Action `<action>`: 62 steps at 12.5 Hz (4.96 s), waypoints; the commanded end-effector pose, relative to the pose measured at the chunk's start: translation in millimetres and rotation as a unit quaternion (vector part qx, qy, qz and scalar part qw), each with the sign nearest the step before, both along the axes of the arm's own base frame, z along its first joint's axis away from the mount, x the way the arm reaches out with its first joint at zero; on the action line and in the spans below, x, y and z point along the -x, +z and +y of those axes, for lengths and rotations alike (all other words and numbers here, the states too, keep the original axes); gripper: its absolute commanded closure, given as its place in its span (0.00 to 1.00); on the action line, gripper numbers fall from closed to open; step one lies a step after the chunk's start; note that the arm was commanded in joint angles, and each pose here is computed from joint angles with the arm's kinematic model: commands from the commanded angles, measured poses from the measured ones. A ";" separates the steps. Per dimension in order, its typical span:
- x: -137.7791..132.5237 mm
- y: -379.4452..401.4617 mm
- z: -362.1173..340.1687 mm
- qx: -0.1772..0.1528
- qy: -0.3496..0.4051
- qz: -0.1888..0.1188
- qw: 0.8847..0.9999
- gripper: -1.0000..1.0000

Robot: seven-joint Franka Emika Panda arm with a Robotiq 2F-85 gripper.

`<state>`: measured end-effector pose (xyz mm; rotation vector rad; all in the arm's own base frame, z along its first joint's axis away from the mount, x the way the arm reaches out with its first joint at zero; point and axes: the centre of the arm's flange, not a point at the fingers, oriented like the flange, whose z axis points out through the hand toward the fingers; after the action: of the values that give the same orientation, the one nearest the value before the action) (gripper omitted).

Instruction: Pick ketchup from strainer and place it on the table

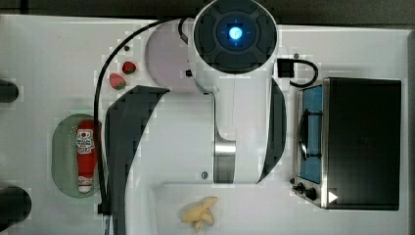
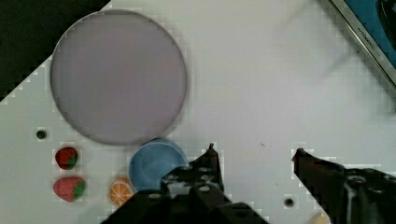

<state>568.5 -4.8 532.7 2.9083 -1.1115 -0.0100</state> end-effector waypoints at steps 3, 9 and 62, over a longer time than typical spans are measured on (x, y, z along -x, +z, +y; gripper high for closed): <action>93.0 65.4 24.3 -0.010 -0.022 0.020 1.000 0.00; 95.2 42.6 131.1 0.010 0.078 0.036 0.996 0.00; 71.7 -108.1 284.0 -0.006 0.282 -0.014 0.959 0.44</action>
<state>456.5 338.8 437.7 3.1369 -0.2038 0.1259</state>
